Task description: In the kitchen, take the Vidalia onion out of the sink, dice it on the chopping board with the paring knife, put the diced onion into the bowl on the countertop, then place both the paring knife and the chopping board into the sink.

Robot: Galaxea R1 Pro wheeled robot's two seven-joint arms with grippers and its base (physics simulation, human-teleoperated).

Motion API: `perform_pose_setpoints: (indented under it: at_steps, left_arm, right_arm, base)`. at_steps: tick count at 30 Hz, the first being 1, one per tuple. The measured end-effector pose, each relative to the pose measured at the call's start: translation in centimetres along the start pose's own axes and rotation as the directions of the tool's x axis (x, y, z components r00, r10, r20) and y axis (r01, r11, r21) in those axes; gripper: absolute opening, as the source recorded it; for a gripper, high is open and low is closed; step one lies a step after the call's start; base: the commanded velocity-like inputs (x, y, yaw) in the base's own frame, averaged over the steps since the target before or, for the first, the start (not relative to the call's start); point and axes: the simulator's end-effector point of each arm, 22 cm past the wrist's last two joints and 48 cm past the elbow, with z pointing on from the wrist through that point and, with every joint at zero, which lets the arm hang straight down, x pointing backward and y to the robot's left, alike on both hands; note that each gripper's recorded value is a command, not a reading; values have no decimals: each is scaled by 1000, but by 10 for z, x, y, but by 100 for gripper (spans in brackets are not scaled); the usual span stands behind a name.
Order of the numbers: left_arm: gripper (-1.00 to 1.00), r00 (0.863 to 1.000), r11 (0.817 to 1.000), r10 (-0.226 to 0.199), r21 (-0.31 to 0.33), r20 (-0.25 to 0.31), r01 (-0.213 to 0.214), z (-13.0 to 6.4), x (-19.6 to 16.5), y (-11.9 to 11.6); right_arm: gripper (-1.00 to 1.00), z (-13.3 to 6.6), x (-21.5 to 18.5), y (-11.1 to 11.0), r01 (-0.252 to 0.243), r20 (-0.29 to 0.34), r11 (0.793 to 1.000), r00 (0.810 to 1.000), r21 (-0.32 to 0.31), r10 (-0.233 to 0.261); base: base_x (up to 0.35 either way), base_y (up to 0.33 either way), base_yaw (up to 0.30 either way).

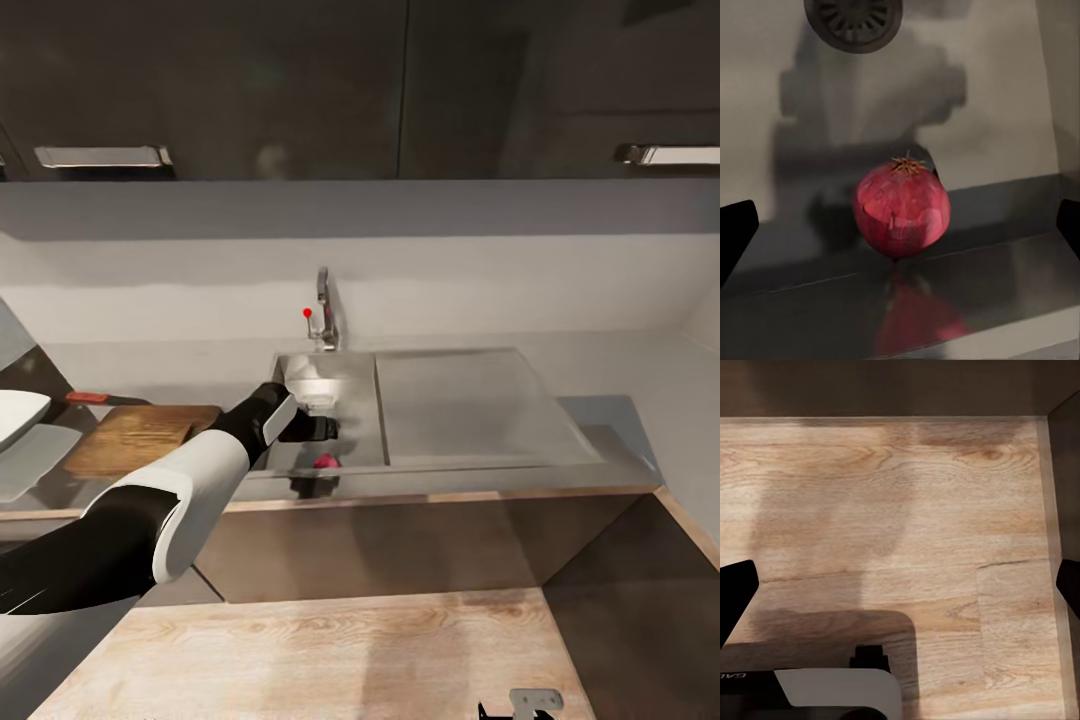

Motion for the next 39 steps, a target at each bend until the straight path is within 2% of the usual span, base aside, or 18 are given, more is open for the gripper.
perform_pose_setpoints:
  at_steps: [18, 39]
  left_arm:
    - [100, 998, 1000, -10, -5, -54, 10, 26, 29, 6]
    - [100, 992, 999, -24, -24, -126, 21, 55, 71, 22]
  right_arm:
    - [100, 2, 13, 0, 3, -28, 1000, 1000, -1, -3]
    - [100, 4, 29, 1, 7, -62, 1000, 998, -1, -7]
  base:
    - [187, -115, 0]
    - [-14, 24, 0]
